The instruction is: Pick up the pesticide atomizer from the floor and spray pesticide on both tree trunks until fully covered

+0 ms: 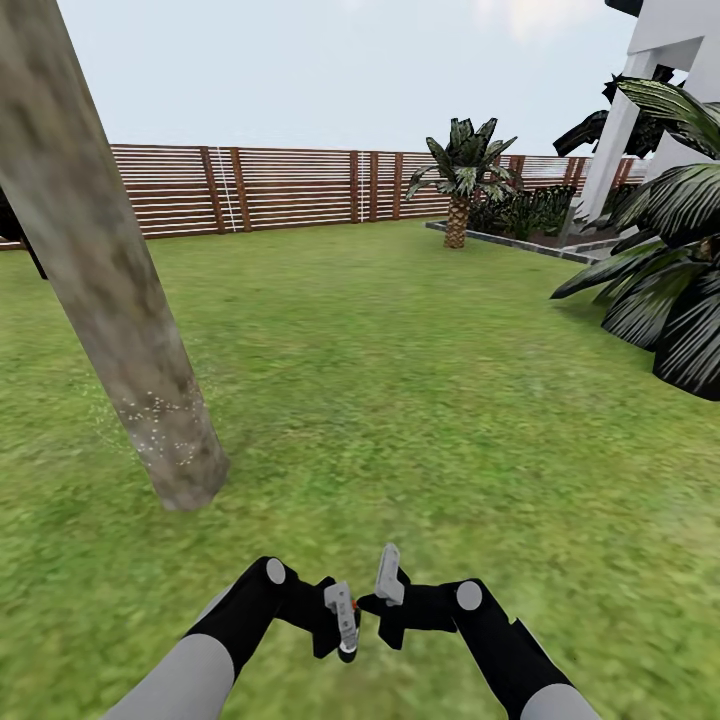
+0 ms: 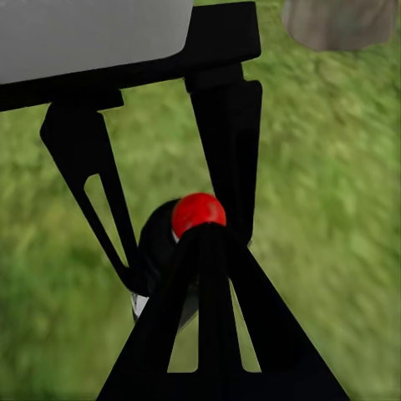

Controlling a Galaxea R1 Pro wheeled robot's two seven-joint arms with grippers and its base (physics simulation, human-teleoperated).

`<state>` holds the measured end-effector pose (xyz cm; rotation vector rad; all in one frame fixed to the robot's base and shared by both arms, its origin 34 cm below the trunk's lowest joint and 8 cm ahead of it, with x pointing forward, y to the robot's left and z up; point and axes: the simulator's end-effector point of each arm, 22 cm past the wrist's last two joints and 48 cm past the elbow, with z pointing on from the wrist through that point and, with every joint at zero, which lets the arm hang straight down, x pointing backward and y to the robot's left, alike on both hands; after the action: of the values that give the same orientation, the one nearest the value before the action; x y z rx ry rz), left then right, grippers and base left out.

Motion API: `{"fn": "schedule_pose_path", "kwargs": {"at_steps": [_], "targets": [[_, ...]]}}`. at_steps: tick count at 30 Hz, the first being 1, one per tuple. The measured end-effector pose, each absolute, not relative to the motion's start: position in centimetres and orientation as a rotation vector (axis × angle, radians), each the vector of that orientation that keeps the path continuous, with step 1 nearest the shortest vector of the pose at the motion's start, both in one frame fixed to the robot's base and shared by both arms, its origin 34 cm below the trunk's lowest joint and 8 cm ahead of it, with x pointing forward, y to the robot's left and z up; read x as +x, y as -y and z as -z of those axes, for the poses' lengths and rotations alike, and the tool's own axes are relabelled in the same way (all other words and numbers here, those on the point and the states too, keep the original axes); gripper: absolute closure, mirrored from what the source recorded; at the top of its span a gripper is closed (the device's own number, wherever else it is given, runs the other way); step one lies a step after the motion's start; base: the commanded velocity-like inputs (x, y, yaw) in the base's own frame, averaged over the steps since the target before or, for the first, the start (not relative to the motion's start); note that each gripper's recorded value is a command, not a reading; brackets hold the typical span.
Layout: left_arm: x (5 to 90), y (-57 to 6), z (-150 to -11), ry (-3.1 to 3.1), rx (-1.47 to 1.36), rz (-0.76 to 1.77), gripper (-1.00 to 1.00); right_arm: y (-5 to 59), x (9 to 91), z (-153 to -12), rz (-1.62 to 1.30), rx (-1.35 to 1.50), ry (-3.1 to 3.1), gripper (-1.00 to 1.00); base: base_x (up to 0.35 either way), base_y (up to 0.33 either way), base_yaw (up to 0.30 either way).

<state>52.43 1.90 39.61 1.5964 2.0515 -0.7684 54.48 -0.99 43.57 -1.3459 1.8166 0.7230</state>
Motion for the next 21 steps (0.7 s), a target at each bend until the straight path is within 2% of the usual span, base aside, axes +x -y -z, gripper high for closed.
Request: {"fn": "schedule_pose_path", "kwargs": {"at_steps": [15,21], "targets": [[51.9,-3.8,-38.4,-2.092,1.606,0.749,1.00,1.1,54.5,-43.6,-0.721,-1.347,-1.816,1.00,0.000,0.000,0.000],[52.2,-11.2,-36.4,-2.192,1.613,0.645,1.00,1.0,54.5,-43.6,-0.721,-1.348,-1.816,1.00,0.000,0.000,0.000]]}}
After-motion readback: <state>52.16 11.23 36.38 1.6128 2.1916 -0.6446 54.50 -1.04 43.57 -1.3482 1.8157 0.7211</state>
